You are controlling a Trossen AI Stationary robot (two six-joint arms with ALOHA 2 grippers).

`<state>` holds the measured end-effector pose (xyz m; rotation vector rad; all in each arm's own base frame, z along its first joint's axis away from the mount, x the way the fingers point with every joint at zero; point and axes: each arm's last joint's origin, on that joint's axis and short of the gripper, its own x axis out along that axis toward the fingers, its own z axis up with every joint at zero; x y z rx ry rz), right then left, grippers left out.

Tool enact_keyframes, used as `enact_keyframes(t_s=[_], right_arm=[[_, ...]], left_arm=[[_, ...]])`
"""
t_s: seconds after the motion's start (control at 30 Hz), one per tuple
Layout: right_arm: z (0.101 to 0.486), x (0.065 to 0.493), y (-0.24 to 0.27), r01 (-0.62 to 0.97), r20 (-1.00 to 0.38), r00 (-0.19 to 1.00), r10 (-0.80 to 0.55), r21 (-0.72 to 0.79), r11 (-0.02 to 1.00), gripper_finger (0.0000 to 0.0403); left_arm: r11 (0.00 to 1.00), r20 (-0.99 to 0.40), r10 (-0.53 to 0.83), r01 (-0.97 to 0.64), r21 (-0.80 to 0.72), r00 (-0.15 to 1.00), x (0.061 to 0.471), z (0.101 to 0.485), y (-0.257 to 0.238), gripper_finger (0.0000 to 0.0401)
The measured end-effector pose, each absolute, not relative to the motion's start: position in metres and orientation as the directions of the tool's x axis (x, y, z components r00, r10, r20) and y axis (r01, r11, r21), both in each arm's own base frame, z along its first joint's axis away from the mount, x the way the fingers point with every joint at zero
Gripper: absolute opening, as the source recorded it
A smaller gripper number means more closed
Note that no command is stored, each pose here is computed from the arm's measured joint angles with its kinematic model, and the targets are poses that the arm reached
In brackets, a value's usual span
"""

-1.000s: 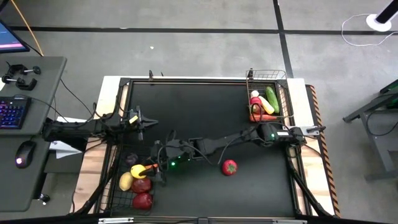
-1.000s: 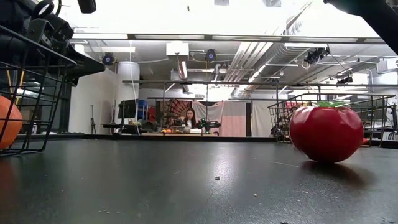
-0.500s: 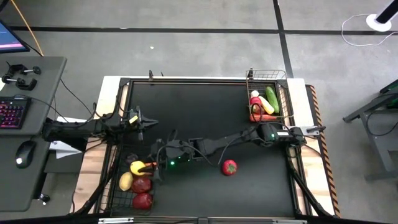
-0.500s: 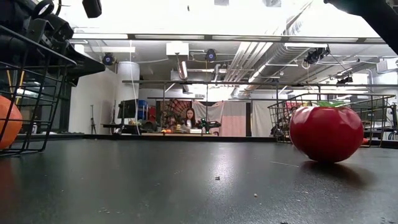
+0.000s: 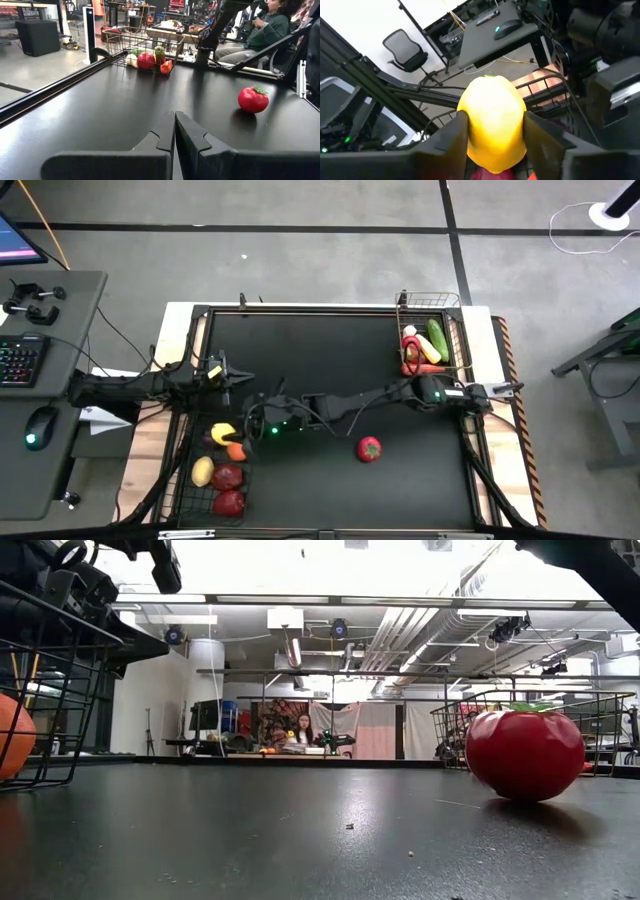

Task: Sort produce into baskets
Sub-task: Put the lemon into the left wire basket, then put the tomato into the left wire basket

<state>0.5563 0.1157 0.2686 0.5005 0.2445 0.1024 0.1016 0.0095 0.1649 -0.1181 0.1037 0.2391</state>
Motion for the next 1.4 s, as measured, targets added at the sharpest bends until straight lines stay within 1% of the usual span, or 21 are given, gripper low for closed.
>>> enact_keyframes(t_s=[0.1, 0.2, 0.3, 0.33, 0.37, 0.4, 0.5, 0.63, 0.73, 0.8, 0.87, 0.97, 1.03, 1.13, 1.2, 1.23, 1.33, 1.4], right_arm=[[0.268, 0.556, 0.116, -0.026, -0.213, 0.965, 0.156, 0.513, 0.858, 0.0206], [0.266, 0.556, 0.116, -0.014, -0.236, 0.959, 0.155, 0.508, 0.861, 0.0277], [0.264, 0.555, 0.118, -0.004, -0.254, 0.957, 0.138, 0.465, 0.885, 0.0356], [0.264, 0.554, 0.118, 0.013, -0.258, 0.959, 0.12, 0.459, 0.888, 0.0376], [0.264, 0.554, 0.119, 0.025, -0.26, 0.96, 0.106, 0.456, 0.89, 0.0387], [0.264, 0.554, 0.119, 0.028, -0.259, 0.96, 0.103, 0.455, 0.89, 0.0389], [0.263, 0.555, 0.115, 0.026, -0.264, 0.959, 0.106, 0.455, 0.89, 0.0363], [0.271, 0.552, 0.1, -0.03, -0.301, 0.936, 0.18, 0.444, 0.896, 0.0335], [0.284, 0.546, 0.088, -0.075, -0.373, 0.895, 0.246, 0.417, 0.906, 0.0329], [0.295, 0.536, 0.083, -0.055, -0.455, 0.859, 0.237, 0.376, 0.925, 0.0328], [0.302, 0.524, 0.08, -0.021, -0.539, 0.82, 0.192, 0.307, 0.952, 0.0328], [0.305, 0.499, 0.08, 0.045, -0.687, 0.721, 0.093, 0.181, 0.982, 0.0328], [0.303, 0.481, 0.085, 0.071, -0.789, 0.614, 0.018, 0.078, 0.994, 0.0328], [0.294, 0.455, 0.102, 0.042, -0.9, 0.429, -0.081, -0.069, 0.997, 0.0328], [0.288, 0.441, 0.115, -0.011, -0.94, 0.322, -0.115, -0.126, 0.992, 0.0328], [0.282, 0.437, 0.122, -0.037, -0.949, 0.291, -0.123, -0.14, 0.989, 0.0328], [0.271, 0.417, 0.141, -0.1, -0.967, 0.218, -0.128, -0.153, 0.983, 0.0328], [0.264, 0.397, 0.149, -0.11, -0.975, 0.183, -0.127, -0.149, 0.983, 0.0328]], left_arm=[[0.965, -0.116, 0.23, -0.242, -0.104, 0.966, 0.102, 0.165, 0.01, 0.0], [0.965, -0.116, 0.23, -0.242, -0.104, 0.966, 0.102, 0.165, 0.01, 0.0], [0.965, -0.116, 0.23, -0.242, -0.104, 0.966, 0.102, 0.165, 0.01, 0.0], [0.965, -0.116, 0.23, -0.242, -0.104, 0.966, 0.102, 0.165, 0.01, 0.0], [0.965, -0.116, 0.23, -0.242, -0.104, 0.966, 0.102, 0.165, 0.01, 0.0], [0.965, -0.116, 0.23, -0.242, -0.104, 0.966, 0.102, 0.165, 0.01, 0.0], [0.965, -0.116, 0.23, -0.242, -0.104, 0.966, 0.102, 0.165, 0.01, 0.0], [0.965, -0.116, 0.229, -0.242, -0.104, 0.966, 0.102, 0.165, 0.01, 0.0], [0.965, -0.116, 0.229, -0.241, -0.104, 0.966, 0.102, 0.165, 0.009, 0.0], [0.965, -0.116, 0.229, -0.241, -0.104, 0.966, 0.102, 0.165, 0.009, 0.0], [0.965, -0.116, 0.23, -0.242, -0.104, 0.966, 0.102, 0.165, 0.01, 0.0], [0.965, -0.115, 0.229, -0.241, -0.104, 0.967, 0.102, 0.165, 0.01, 0.0], [0.965, -0.116, 0.23, -0.242, -0.104, 0.966, 0.102, 0.165, 0.01, 0.0], [0.965, -0.116, 0.23, -0.242, -0.104, 0.966, 0.102, 0.165, 0.009, 0.0], [0.965, -0.117, 0.229, -0.241, -0.104, 0.966, 0.102, 0.165, 0.009, 0.0], [0.965, -0.116, 0.23, -0.242, -0.104, 0.966, 0.102, 0.165, 0.009, 0.0], [0.965, -0.117, 0.23, -0.242, -0.104, 0.966, 0.102, 0.165, 0.01, 0.0], [0.965, -0.116, 0.23, -0.242, -0.104, 0.966, 0.102, 0.165, 0.01, 0.0]])
